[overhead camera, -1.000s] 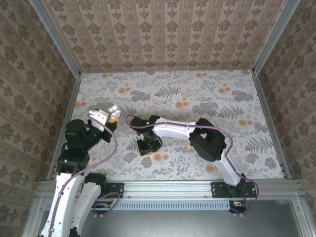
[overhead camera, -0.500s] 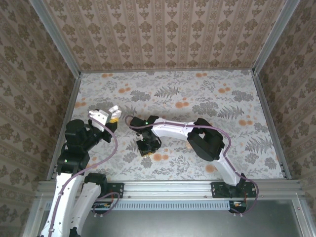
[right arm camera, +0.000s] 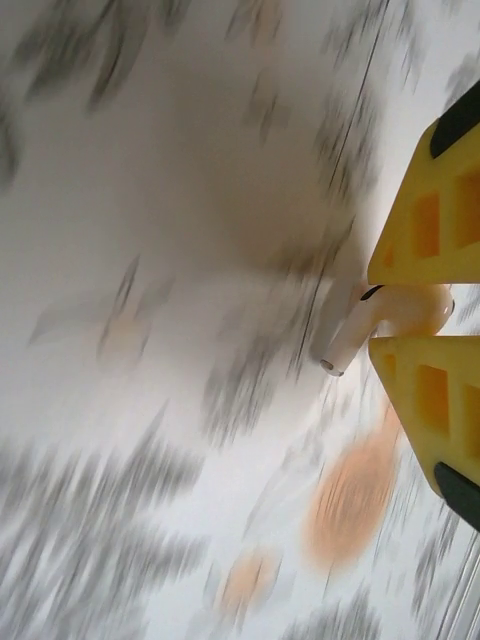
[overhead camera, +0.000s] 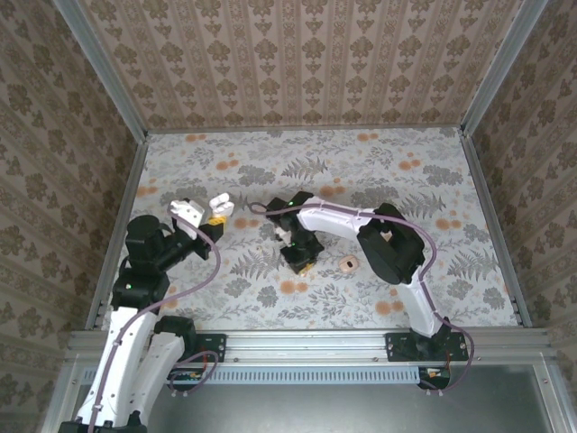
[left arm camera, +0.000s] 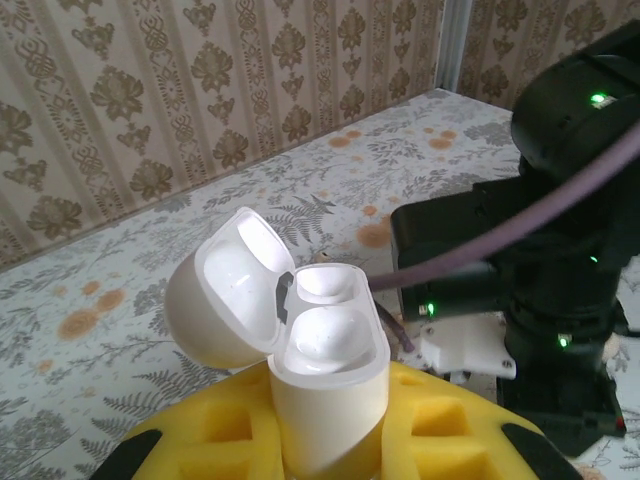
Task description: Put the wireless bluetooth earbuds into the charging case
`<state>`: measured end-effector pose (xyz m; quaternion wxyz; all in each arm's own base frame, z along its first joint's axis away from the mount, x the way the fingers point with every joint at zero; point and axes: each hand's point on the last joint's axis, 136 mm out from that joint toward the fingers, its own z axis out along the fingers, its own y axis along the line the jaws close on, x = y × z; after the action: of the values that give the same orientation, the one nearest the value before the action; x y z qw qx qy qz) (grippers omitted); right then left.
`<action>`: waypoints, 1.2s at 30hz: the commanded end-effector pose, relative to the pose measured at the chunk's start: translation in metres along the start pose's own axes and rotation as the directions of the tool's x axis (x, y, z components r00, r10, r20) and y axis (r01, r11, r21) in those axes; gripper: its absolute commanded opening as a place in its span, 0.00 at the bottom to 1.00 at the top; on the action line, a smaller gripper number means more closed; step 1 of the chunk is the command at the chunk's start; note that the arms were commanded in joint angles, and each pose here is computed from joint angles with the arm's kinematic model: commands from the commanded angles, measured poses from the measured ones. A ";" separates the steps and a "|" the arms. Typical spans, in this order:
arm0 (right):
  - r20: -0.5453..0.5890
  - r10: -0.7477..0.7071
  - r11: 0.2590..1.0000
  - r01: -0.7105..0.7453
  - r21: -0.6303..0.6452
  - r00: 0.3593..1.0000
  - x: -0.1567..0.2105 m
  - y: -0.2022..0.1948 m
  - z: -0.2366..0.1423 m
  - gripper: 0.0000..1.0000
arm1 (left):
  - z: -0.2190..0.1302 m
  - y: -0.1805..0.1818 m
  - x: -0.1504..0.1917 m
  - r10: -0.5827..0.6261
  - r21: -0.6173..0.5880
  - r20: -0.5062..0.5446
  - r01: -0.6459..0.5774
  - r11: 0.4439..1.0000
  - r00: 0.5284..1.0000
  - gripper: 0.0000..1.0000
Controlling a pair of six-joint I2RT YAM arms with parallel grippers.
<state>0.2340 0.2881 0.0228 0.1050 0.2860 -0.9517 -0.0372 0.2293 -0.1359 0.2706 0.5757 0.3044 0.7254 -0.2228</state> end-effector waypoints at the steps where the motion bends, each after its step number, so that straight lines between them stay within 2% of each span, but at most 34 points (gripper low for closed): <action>1: -0.173 -0.126 0.985 0.143 0.092 0.977 0.037 -0.033 0.003 0.15 | 0.003 -0.006 -0.008 -0.018 0.049 0.051 0.015 0.999 0.999 0.00; 3: -0.162 -0.118 0.986 0.135 0.096 0.980 0.032 -0.040 0.006 0.16 | 0.004 -0.006 -0.007 -0.027 0.054 0.055 0.024 0.998 0.998 0.00; 7: -0.087 -0.101 0.988 0.111 0.110 0.991 0.017 -0.049 -0.007 0.35 | 0.006 -0.006 -0.004 -0.037 0.057 0.050 0.034 0.998 0.998 0.00; 10: -0.019 -0.077 0.991 0.078 0.111 0.997 0.011 -0.054 -0.025 0.42 | 0.008 -0.006 -0.001 -0.042 0.057 0.050 0.039 0.998 0.998 0.00; 15: 0.125 0.085 0.992 -0.095 0.078 0.989 0.011 -0.063 -0.058 0.45 | 0.014 -0.004 -0.003 -0.044 0.065 0.057 0.040 0.997 0.997 0.00; 18: 0.241 0.274 0.959 -0.283 0.003 0.931 0.015 -0.067 -0.075 0.44 | 0.019 -0.004 -0.004 -0.045 0.076 0.055 0.040 0.996 0.998 0.00; 20: 0.307 0.420 0.907 -0.402 -0.123 0.854 0.018 -0.059 -0.079 0.44 | 0.023 -0.004 -0.004 -0.044 0.084 0.053 0.039 0.996 0.998 0.00; 23: 0.293 0.617 0.776 -0.503 -0.380 0.730 0.019 -0.038 -0.062 0.44 | 0.028 -0.004 -0.004 -0.042 0.094 0.049 0.037 0.995 0.998 0.00; 26: 0.306 0.730 0.673 -0.565 -0.477 0.612 0.017 -0.031 -0.045 0.43 | 0.032 -0.006 -0.004 -0.041 0.109 0.044 0.036 0.993 0.998 0.00; 29: 0.302 0.758 0.644 -0.592 -0.485 0.578 0.013 -0.020 -0.029 0.44 | 0.036 -0.010 -0.004 -0.035 0.128 0.038 0.029 0.991 0.999 0.00; 36: 0.268 0.767 0.635 -0.625 -0.454 0.583 0.004 -0.013 -0.008 0.41 | 0.037 -0.015 -0.006 -0.016 0.131 0.034 0.011 0.991 0.999 0.00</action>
<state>0.2239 0.2645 0.0227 -0.0435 -0.1183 -0.9747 -0.1844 0.2472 -0.1696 0.2472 0.5426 0.3227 0.7228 -0.2811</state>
